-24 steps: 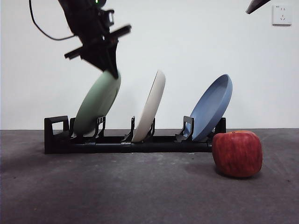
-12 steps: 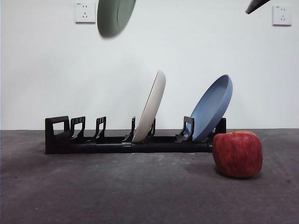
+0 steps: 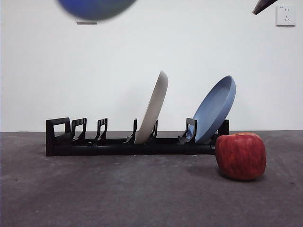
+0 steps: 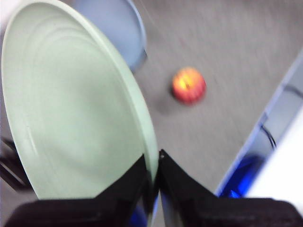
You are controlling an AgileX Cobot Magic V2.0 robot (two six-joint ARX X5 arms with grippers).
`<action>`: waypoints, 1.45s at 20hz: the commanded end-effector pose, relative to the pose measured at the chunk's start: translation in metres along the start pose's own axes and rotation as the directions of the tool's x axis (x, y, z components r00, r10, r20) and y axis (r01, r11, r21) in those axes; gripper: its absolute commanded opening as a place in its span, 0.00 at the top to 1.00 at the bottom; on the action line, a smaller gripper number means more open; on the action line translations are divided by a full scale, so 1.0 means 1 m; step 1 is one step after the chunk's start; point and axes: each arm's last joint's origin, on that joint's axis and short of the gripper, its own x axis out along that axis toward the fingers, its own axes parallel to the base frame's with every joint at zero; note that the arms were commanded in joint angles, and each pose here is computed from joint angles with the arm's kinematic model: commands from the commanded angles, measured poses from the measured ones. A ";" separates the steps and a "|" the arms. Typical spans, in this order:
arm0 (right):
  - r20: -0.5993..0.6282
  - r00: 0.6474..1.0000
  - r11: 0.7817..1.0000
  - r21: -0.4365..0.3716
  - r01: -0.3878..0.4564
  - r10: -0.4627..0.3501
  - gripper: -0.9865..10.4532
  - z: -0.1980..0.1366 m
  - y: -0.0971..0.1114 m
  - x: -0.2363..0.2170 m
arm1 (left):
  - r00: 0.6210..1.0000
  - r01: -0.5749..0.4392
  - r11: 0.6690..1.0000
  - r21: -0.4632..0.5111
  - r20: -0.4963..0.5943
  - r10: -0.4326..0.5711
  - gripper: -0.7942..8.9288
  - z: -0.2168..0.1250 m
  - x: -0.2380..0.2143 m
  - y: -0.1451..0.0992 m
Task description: Take the green plate from the plate rack,put the plate on the table,take the apple from the table,put the apple in the plate
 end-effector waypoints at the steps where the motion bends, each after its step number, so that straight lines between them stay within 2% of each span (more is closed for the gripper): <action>1: 0.005 1.000 1.000 -0.008 0.004 -0.004 0.40 0.001 0.000 0.001 | 0.992 -0.021 0.999 -0.041 -0.123 0.016 0.93 -0.017 0.028 -0.013; 3: 0.003 1.000 1.000 -0.008 0.003 -0.003 0.40 0.001 0.000 0.001 | 0.979 -0.075 0.996 -0.038 -0.190 0.067 0.93 -0.030 0.056 -0.021; 5: 0.000 1.000 1.000 -0.007 0.003 -0.003 0.40 0.001 0.000 0.001 | 0.978 -0.081 0.996 -0.041 -0.198 0.072 0.93 -0.040 0.084 -0.029; 12: -0.003 1.000 1.000 -0.006 0.004 -0.004 0.40 0.001 0.000 0.001 | 0.994 -0.077 0.991 -0.110 -0.087 0.068 0.93 -0.071 0.166 -0.047; 14: -0.002 1.000 1.000 -0.006 0.004 -0.004 0.40 0.001 0.000 0.001 | 0.994 -0.077 0.991 -0.110 -0.089 0.067 0.93 -0.074 0.181 -0.051; 19: -0.002 1.000 1.000 -0.006 0.004 -0.004 0.40 0.001 0.000 0.001 | 0.977 -0.093 0.993 -0.066 -0.197 0.078 0.93 -0.084 0.224 -0.063; 24: -0.002 1.000 1.000 -0.006 0.004 -0.004 0.40 0.001 0.000 0.001 | 0.937 -0.135 0.991 0.000 -0.326 0.127 0.93 -0.103 0.268 -0.073; 29: -0.003 1.000 1.000 -0.006 0.004 -0.004 0.40 0.001 0.000 0.001 | 0.913 -0.118 0.993 0.020 -0.392 0.117 0.93 -0.115 0.288 -0.079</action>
